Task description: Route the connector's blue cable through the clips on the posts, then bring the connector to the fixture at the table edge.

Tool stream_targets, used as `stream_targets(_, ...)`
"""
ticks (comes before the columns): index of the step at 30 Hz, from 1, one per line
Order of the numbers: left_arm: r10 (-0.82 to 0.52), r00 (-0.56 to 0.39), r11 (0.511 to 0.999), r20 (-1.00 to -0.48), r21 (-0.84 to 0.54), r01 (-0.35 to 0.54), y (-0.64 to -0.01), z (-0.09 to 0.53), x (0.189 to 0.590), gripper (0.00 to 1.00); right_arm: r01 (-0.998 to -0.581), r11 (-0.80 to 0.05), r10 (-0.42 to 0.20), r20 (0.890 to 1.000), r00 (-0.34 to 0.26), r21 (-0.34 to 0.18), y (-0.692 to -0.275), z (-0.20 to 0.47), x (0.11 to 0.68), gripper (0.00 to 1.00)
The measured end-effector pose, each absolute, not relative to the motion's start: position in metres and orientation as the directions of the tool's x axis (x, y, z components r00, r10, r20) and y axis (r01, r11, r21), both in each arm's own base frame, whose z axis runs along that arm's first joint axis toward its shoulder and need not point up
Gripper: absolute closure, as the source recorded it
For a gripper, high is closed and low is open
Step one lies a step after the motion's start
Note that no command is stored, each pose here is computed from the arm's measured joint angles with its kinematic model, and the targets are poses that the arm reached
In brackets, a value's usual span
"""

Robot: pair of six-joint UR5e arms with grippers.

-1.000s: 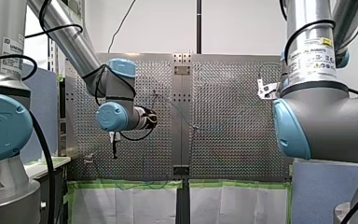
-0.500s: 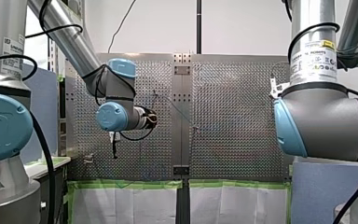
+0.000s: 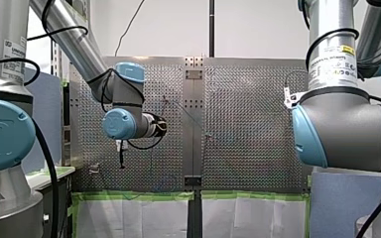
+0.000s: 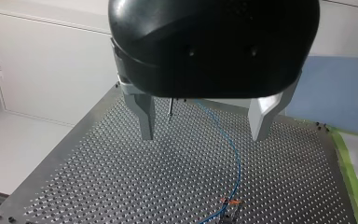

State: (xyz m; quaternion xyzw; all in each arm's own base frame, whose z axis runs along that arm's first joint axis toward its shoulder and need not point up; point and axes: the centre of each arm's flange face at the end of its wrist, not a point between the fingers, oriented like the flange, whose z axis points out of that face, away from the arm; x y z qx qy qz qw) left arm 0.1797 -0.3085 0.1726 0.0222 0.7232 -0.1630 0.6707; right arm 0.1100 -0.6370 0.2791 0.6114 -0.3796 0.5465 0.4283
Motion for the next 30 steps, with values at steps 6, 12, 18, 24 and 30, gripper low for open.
stream_targets(6, -0.184, -0.099, 0.947, -0.978, -0.203, 0.25, -0.308, 0.172, 0.18, 0.0, -0.935, -0.339, -0.002, 0.994, 0.108, 0.101, -0.641, 0.287, 0.11, 1.0)
stream_targets(12, -0.183, -0.099, 0.947, -0.978, -0.203, 0.251, -0.308, 0.172, 0.18, 0.0, -0.939, -0.331, -0.007, 0.995, 0.1, 0.092, -0.643, 0.291, 0.109, 1.0)
stream_targets(18, -0.181, -0.098, 0.947, -0.979, -0.2, 0.251, -0.308, 0.172, 0.18, 0.0, -0.941, -0.329, -0.005, 0.996, 0.087, 0.08, -0.645, 0.292, 0.109, 1.0)
stream_targets(24, -0.179, -0.098, 0.947, -0.979, -0.198, 0.251, -0.308, 0.172, 0.18, 0.0, -0.938, -0.338, -0.014, 0.996, 0.083, 0.074, -0.649, 0.286, 0.113, 1.0)
stream_targets(30, -0.179, -0.098, 0.947, -0.979, -0.198, 0.252, -0.309, 0.172, 0.18, 0.0, -0.934, -0.35, -0.018, 0.996, 0.083, 0.071, -0.652, 0.284, 0.12, 1.0)
